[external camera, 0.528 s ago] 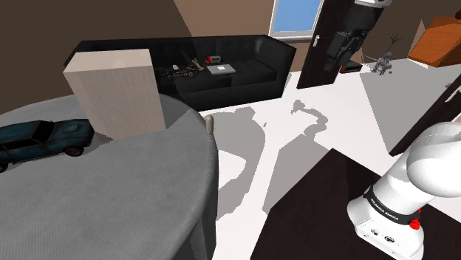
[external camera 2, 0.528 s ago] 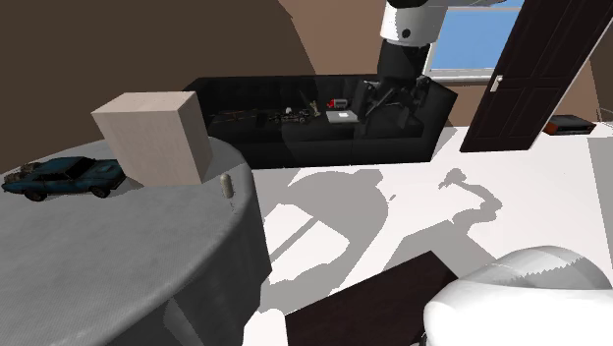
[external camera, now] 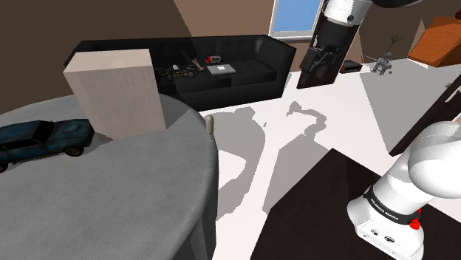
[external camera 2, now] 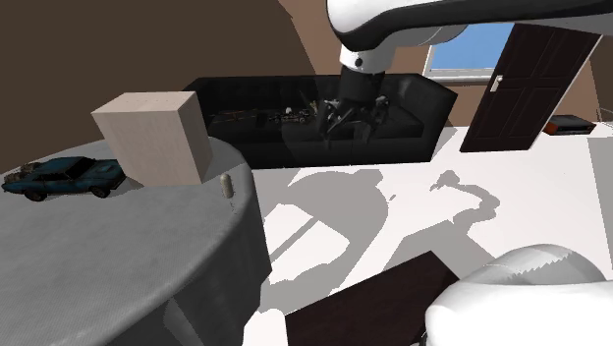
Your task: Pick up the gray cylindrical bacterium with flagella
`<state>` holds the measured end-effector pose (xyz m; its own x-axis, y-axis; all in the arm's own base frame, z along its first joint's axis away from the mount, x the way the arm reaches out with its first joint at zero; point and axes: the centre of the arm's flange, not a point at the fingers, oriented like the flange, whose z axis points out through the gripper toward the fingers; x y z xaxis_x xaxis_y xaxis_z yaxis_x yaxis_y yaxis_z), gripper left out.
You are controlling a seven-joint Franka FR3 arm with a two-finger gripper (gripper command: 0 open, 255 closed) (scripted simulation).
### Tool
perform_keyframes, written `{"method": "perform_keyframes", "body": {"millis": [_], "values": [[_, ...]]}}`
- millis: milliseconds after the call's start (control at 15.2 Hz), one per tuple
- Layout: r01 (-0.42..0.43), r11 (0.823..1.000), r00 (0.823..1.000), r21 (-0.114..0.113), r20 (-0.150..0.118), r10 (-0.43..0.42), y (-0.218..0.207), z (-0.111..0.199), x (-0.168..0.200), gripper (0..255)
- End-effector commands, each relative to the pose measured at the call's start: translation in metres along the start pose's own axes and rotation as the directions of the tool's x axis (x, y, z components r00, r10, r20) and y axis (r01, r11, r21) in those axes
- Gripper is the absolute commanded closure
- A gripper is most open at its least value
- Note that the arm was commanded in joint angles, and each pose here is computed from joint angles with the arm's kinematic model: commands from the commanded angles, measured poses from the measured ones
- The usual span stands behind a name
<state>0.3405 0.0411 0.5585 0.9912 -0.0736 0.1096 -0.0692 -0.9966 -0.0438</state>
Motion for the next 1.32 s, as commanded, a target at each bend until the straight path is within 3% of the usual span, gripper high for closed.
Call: {"method": "perform_keyframes", "body": {"millis": [0,1254], "values": [[-0.006,1.0,1.0,0.012,-0.016,0.007,-0.017,0.012,0.009,0],[-0.049,0.992,0.987,0.116,-0.148,0.066,-0.2,0.125,0.095,0]]}}
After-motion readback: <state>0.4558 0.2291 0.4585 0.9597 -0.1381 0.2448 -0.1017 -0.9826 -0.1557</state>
